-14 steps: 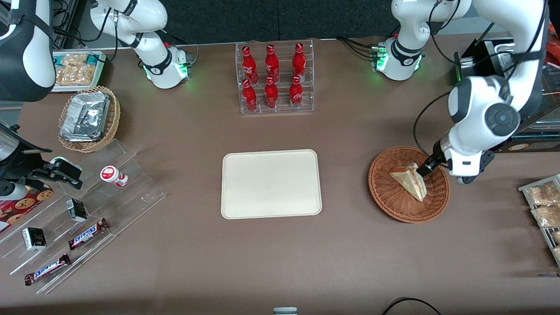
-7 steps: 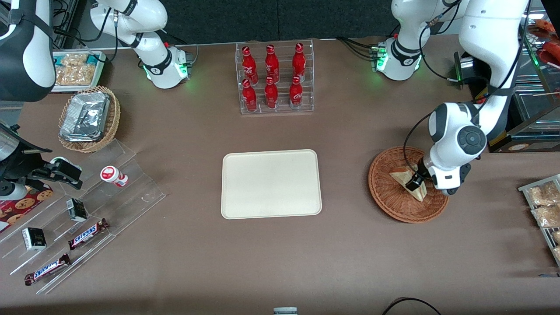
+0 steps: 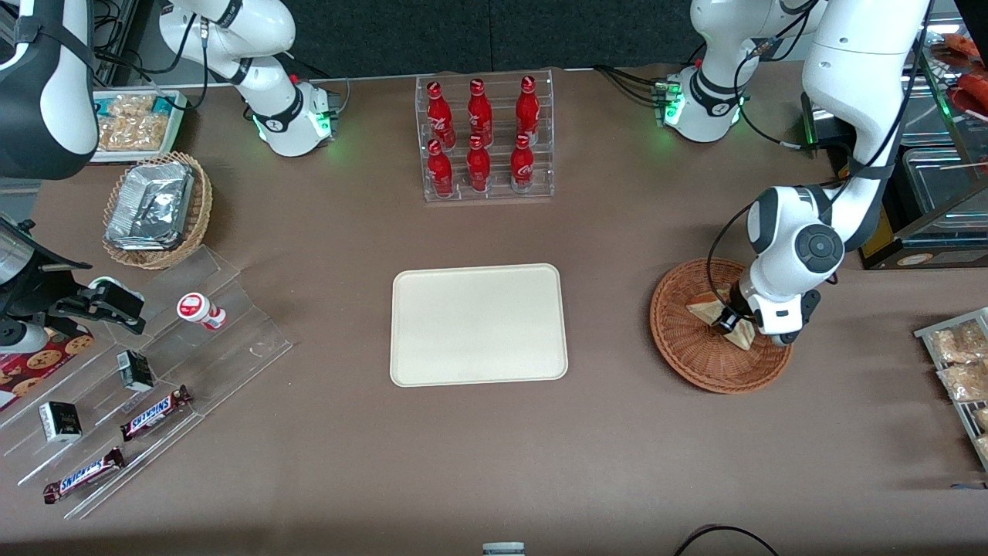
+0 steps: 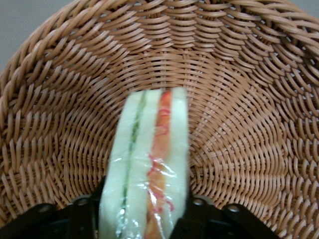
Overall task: Place sandwich from basket to tray
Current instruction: 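Lower the left gripper and close it on the wrapped sandwich, then lift the sandwich and carry it with the left gripper over the tray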
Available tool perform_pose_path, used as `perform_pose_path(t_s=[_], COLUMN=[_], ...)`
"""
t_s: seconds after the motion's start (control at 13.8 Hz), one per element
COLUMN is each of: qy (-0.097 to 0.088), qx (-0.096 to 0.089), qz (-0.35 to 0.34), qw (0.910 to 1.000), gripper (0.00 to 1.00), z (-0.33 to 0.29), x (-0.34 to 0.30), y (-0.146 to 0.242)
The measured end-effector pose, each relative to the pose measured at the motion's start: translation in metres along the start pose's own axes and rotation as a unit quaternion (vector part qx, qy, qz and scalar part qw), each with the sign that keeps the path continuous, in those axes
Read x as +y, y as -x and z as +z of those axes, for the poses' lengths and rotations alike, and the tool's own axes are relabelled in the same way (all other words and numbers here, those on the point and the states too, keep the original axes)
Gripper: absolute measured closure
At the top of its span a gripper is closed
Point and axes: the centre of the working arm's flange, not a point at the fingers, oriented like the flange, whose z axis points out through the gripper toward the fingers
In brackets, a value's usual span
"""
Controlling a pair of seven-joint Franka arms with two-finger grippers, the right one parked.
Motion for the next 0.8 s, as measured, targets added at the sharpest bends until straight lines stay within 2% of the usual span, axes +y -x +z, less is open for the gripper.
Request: perform_pose_path(t_s=[0.22, 0.51, 0.65, 0.8], qy=[0.011, 0.016, 0.007, 0.013], qx=[0.009, 0.011, 0.0, -0.004], qz=[0.04, 0.145, 0.188, 0.237], qw=[0.9991, 0.9893, 0.9822, 0.9715], gripper=[0.74, 0.77, 0.81, 0.81], z=[-0.022, -0.107, -0.158, -0.201], x=[0.007, 0.042, 0.075, 0.112], y=[0.002, 0.039, 0.076, 0.124])
